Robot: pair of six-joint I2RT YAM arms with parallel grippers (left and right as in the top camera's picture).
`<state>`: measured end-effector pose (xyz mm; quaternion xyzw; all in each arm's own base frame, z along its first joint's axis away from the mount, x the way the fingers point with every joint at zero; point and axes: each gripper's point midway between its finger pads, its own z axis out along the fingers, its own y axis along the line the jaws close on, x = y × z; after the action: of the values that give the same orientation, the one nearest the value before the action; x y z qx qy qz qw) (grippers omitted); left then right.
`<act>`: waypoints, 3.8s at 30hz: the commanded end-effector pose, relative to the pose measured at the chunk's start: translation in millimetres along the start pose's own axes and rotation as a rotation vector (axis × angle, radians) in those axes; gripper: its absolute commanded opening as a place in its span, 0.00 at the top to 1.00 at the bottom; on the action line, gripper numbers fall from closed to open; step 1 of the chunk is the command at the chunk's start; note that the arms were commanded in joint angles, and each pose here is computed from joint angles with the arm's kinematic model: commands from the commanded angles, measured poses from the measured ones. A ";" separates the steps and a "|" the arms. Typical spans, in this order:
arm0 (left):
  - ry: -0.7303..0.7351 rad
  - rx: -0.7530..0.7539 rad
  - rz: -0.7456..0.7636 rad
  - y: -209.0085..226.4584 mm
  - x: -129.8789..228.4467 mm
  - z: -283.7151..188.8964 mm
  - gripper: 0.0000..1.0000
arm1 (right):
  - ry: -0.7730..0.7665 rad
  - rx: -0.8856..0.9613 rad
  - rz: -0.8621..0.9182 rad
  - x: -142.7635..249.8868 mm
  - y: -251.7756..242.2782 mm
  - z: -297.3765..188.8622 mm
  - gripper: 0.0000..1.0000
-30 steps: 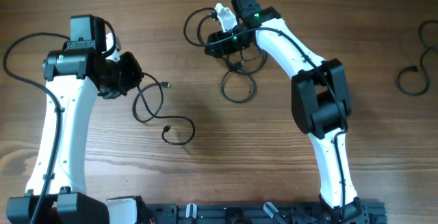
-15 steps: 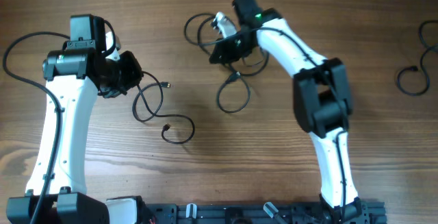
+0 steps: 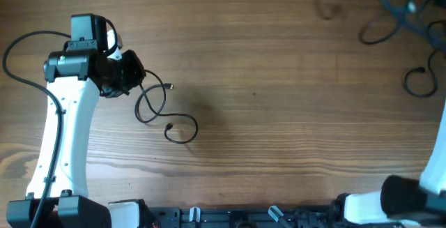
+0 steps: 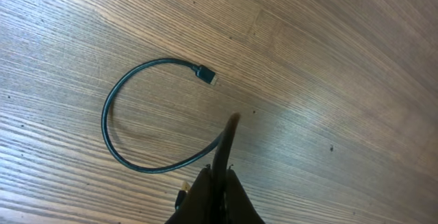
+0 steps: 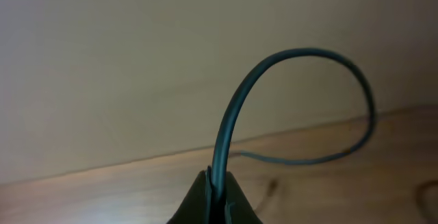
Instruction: Untangle cables
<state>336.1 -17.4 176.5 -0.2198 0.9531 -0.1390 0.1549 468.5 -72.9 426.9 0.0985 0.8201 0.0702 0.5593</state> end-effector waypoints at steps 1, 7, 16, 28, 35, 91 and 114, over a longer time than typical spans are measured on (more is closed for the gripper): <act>0.009 0.014 -0.008 -2.5 2.6 1.5 0.96 | 0.051 0.198 0.037 24.0 -70.5 51.0 0.96; 0.010 0.014 -0.008 -2.5 2.9 1.5 0.96 | 0.067 0.439 0.244 61.8 -167.8 98.5 0.96; 0.019 0.010 -0.013 -1.5 5.0 1.5 0.96 | 0.120 0.399 0.255 82.6 -172.7 118.5 0.00; 0.022 0.009 -0.014 -1.1 5.9 1.4 0.96 | 0.159 0.269 0.206 51.9 -112.6 30.6 0.00; 0.022 0.009 -0.014 -1.2 5.8 1.4 0.96 | 0.169 -0.015 0.146 37.1 -24.6 -65.1 0.00; -0.190 -0.402 -0.474 95.6 -37.0 7.2 0.00 | 1.308 0.003 0.295 417.1 284.8 -65.6 0.36; -0.190 -0.402 -0.473 95.5 -36.7 7.2 0.00 | 1.054 -0.271 0.037 466.1 335.3 -25.7 0.96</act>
<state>332.0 79.5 138.1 -0.4649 0.8718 0.0462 0.1470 301.9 363.9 100.7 0.0833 0.9662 0.2394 0.0466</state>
